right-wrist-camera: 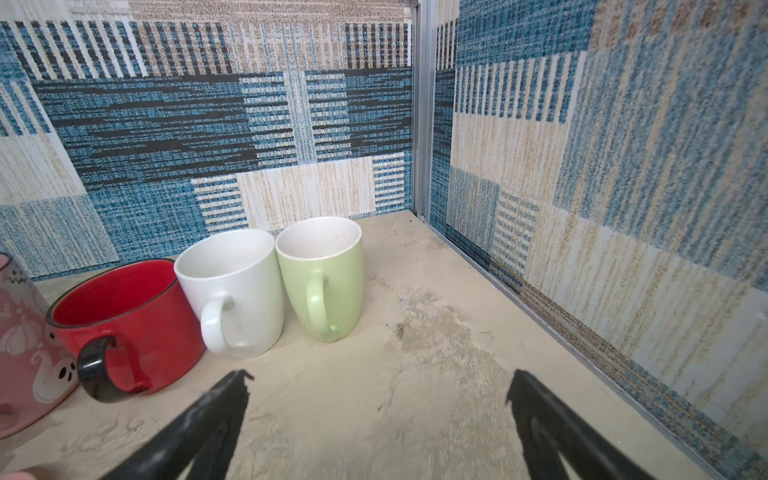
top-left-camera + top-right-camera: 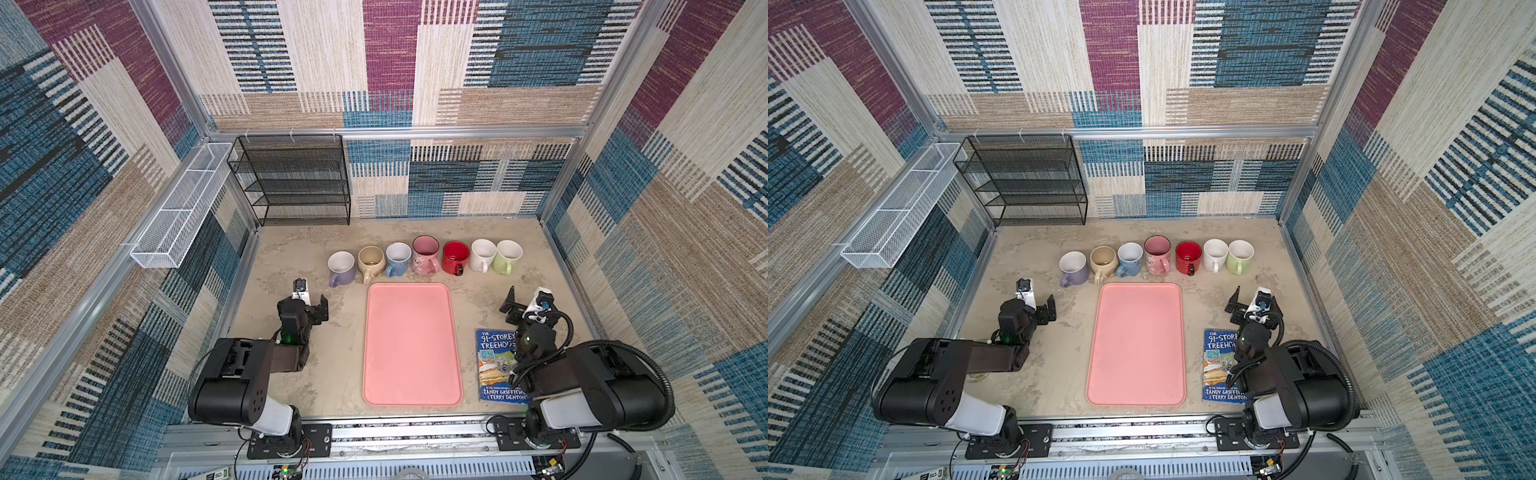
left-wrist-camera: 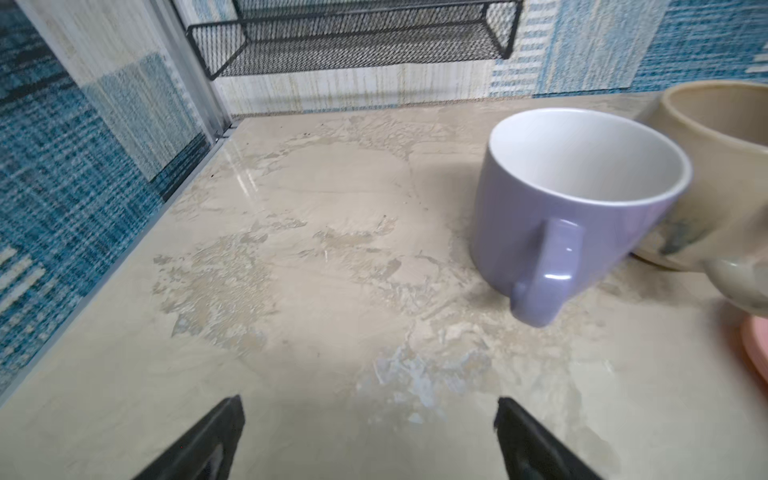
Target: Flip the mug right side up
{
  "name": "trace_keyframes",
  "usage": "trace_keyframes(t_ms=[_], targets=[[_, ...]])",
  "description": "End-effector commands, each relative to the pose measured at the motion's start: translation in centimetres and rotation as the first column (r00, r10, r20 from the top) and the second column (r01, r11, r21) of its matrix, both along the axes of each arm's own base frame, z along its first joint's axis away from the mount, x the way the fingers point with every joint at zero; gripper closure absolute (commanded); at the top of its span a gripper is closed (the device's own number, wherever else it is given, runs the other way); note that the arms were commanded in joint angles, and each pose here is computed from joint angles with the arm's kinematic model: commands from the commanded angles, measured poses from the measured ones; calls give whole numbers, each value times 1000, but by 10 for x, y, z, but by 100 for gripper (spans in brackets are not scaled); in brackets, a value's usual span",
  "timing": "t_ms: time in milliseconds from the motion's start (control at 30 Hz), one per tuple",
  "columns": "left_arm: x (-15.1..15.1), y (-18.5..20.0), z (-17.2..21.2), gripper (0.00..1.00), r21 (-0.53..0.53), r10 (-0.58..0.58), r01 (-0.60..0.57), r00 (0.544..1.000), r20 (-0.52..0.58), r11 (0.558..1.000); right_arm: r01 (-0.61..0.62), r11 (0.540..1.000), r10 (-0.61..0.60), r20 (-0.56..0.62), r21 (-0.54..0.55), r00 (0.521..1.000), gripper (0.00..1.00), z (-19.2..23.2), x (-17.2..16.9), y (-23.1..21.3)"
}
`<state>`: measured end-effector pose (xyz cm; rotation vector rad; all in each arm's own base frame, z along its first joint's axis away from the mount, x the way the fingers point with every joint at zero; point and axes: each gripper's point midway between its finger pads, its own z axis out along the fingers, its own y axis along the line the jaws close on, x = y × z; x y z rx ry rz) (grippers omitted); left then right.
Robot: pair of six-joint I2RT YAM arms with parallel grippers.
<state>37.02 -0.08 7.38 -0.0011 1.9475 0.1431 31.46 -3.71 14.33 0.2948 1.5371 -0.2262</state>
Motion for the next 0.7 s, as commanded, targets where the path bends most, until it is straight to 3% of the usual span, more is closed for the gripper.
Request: trace_keyframes(t_ms=[0,133,300,367,533,667], targets=[[7,1,33,1,48,7,-15,989,148,999,-74,997,79,221,-29,972,0,45,-24,10],[18,7,29,1,40,38,-42,995,95,998,-145,987,157,188,-75,969,0,42,-13,24],[32,12,20,1,-48,-10,10,1000,3,999,-210,971,222,102,-119,970,0,26,13,39],[32,12,20,1,-52,-10,10,1000,4,999,-196,975,206,97,-105,974,0,26,19,36],[32,12,21,1,-54,-10,10,1000,6,999,-197,980,197,-43,0,980,0,2,55,21],[32,13,21,1,-52,-9,9,1000,6,999,-198,980,198,-37,5,979,0,2,55,19]])
